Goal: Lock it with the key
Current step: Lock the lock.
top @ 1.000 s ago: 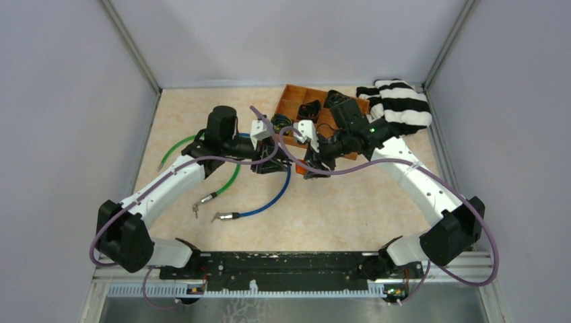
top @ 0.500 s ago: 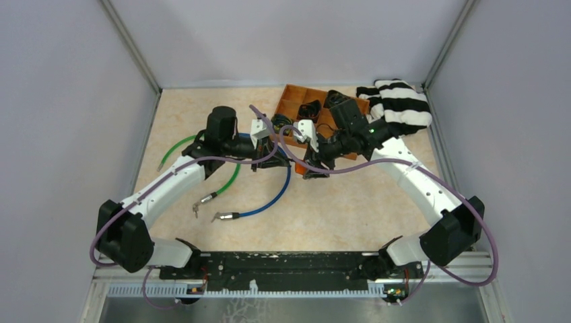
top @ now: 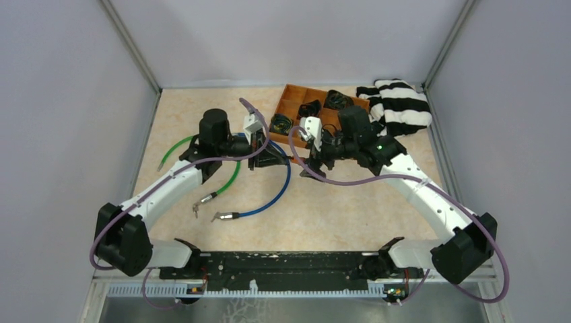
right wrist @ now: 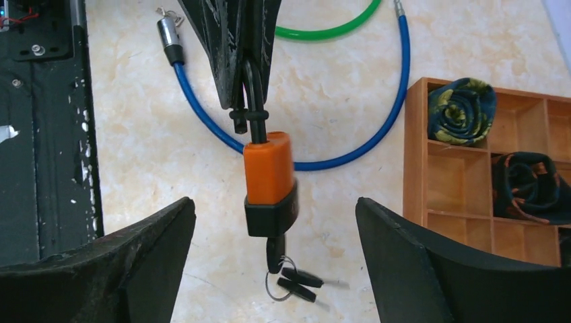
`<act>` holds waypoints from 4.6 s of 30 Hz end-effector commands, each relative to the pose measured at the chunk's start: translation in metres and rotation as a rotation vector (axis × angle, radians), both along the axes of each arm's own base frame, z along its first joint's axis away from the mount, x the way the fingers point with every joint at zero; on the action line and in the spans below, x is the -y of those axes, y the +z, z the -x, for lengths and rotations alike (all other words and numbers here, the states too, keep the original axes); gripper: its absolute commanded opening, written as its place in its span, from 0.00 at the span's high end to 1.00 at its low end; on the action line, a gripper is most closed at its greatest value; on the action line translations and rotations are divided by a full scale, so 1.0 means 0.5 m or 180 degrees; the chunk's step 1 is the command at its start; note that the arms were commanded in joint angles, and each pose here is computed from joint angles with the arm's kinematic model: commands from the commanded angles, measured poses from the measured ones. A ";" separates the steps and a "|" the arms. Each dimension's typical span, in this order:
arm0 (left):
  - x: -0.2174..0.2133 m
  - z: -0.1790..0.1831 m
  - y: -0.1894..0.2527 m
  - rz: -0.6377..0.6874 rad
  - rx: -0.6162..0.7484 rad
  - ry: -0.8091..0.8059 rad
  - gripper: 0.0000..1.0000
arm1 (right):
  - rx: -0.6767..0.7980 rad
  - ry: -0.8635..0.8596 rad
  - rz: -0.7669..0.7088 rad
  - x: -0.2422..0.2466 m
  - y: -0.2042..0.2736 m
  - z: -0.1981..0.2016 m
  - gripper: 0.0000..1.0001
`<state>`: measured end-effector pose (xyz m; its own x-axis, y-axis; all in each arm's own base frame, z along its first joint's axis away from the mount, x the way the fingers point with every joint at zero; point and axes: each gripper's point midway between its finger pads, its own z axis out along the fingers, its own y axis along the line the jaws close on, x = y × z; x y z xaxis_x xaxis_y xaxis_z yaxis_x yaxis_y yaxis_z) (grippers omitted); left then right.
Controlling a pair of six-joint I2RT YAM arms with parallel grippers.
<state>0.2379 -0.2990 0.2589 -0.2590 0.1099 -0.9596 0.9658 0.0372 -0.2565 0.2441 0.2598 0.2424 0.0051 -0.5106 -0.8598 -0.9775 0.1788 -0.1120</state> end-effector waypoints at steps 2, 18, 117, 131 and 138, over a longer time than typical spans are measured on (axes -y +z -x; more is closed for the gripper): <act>-0.007 0.024 0.071 0.0329 0.0151 -0.0158 1.00 | 0.0275 -0.0054 -0.0303 -0.008 0.049 -0.007 0.11; -0.020 0.036 0.090 0.0733 -0.0115 -0.0072 1.00 | -0.0063 0.0321 -0.0901 -0.053 0.075 0.043 0.42; 0.018 0.075 0.018 0.0736 -0.0170 -0.0309 1.00 | -0.0643 0.0750 -0.1579 -0.142 0.195 0.033 1.00; 0.031 0.086 0.010 0.0707 -0.0187 -0.0388 1.00 | -0.0633 0.0755 -0.1574 -0.148 0.205 0.030 1.00; 0.032 0.087 0.018 0.0726 -0.0167 -0.0398 1.00 | -0.0648 0.0770 -0.1538 -0.157 0.196 0.033 1.00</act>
